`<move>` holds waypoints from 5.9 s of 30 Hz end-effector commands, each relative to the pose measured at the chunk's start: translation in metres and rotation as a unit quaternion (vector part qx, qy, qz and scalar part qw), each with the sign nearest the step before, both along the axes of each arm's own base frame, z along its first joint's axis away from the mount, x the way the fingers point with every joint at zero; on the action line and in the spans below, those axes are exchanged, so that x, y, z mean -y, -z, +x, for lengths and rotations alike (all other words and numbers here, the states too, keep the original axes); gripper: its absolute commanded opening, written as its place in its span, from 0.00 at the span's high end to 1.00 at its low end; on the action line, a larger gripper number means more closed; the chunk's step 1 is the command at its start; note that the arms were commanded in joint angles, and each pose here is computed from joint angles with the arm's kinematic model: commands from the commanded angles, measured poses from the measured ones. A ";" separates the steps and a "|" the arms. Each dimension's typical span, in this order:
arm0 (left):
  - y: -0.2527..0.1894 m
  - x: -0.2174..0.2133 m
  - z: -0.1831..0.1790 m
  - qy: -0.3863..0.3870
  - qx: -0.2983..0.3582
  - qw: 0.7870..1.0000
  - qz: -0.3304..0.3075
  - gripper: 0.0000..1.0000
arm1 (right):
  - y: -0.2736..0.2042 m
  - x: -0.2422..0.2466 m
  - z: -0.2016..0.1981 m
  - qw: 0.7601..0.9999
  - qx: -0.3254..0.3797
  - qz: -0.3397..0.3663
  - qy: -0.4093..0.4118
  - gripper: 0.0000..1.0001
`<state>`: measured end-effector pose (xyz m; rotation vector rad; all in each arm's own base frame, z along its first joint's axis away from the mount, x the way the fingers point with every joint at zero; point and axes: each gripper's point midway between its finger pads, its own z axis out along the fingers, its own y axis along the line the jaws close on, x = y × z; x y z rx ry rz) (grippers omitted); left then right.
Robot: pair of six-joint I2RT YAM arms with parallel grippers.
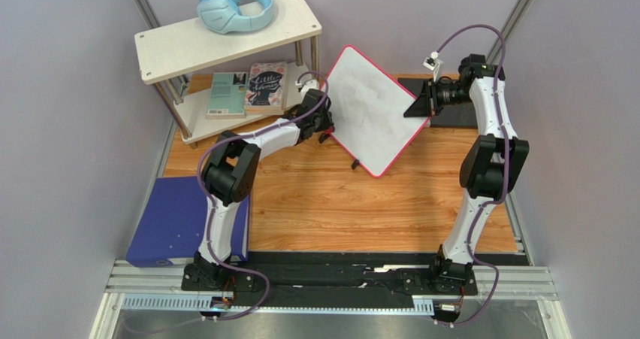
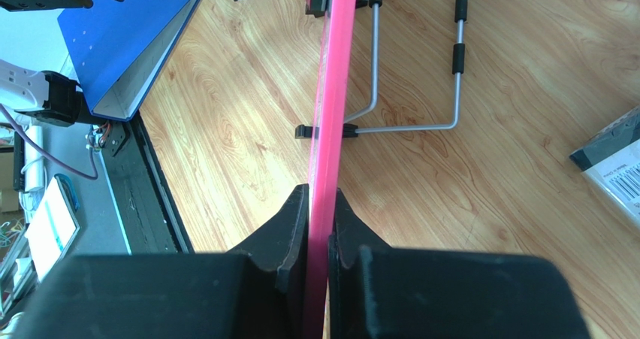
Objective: Erase the whiteboard
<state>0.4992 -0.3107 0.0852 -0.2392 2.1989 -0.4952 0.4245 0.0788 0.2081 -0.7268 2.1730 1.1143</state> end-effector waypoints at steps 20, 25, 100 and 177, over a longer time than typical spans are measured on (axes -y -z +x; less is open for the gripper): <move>-0.072 -0.013 0.076 -0.041 0.144 0.987 -0.062 1.00 | 0.030 -0.019 -0.038 0.995 -0.043 -0.036 -0.088 1.00; -0.078 -0.033 0.066 -0.046 0.153 0.987 -0.034 1.00 | 0.035 -0.018 -0.037 0.994 -0.051 -0.039 -0.087 1.00; -0.061 -0.050 -0.058 0.090 0.105 0.987 0.077 1.00 | -0.085 0.038 0.015 0.985 0.054 0.109 0.122 1.00; -0.032 -0.056 -0.075 0.106 0.086 0.984 0.111 1.00 | -0.049 0.001 0.010 0.976 -0.045 0.039 0.211 1.00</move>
